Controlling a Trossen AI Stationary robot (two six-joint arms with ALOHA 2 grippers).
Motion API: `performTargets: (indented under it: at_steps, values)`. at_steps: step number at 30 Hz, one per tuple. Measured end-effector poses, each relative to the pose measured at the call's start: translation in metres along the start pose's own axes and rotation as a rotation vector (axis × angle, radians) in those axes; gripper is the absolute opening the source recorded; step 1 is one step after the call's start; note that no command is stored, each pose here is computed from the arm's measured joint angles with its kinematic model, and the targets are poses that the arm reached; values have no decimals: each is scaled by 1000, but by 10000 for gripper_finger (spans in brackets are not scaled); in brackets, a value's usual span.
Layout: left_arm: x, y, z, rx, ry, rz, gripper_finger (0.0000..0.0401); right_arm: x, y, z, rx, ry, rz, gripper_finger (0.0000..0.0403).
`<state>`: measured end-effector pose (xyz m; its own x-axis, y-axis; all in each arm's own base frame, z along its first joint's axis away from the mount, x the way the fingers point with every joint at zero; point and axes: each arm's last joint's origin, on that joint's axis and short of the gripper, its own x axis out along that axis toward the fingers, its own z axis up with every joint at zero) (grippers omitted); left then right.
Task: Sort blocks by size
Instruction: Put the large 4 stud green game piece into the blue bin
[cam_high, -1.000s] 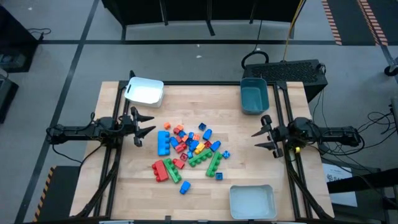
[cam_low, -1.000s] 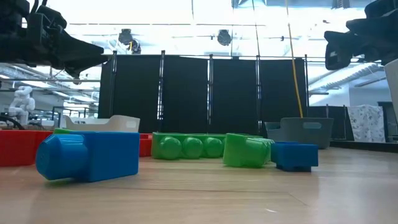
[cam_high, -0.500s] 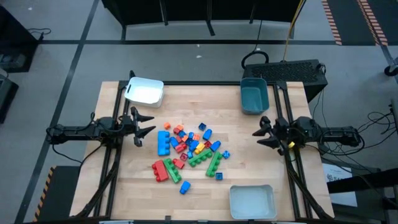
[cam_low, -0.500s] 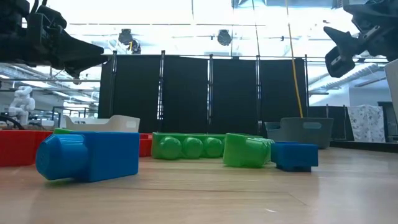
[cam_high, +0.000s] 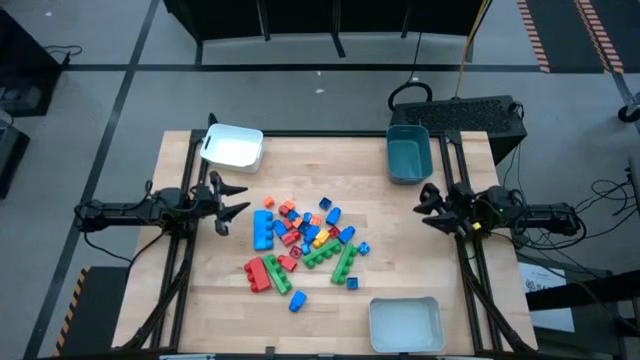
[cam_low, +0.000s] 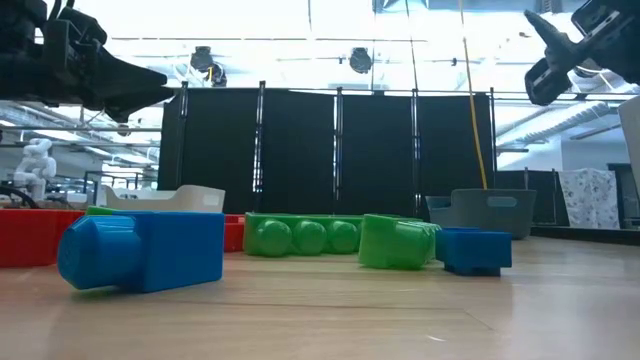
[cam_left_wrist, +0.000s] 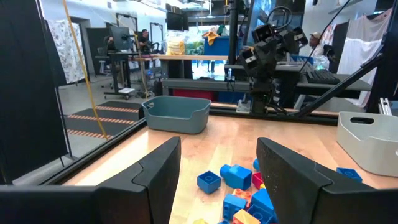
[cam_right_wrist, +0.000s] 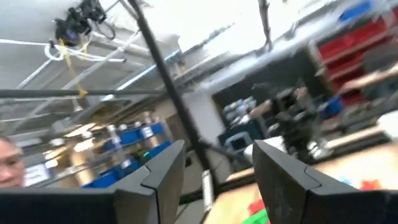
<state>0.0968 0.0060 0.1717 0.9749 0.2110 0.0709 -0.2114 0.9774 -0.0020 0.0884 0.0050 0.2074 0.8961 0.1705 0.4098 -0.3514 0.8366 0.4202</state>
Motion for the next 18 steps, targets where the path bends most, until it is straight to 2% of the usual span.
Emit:
performTargets:
  at_steps: [3, 8, 10, 14, 18]
  values:
    - [0, 0, 3, 16, -32, 0, 212, -1, 3, 9, -31, -119, -10, 171]
    - [0, 0, 5, 9, -53, 0, 212, -3, 12, 22, -72, -259, 79, 171]
    - [0, 0, 5, 9, -55, 0, 212, -4, 13, 23, -124, -265, 89, 171]
    - [0, 0, 9, 2, -88, 1, 212, -2, 10, 17, -240, -185, 78, 171]
    - [-1, 0, 10, -2, -103, 1, 212, -2, 9, 17, -271, -198, 40, 171]
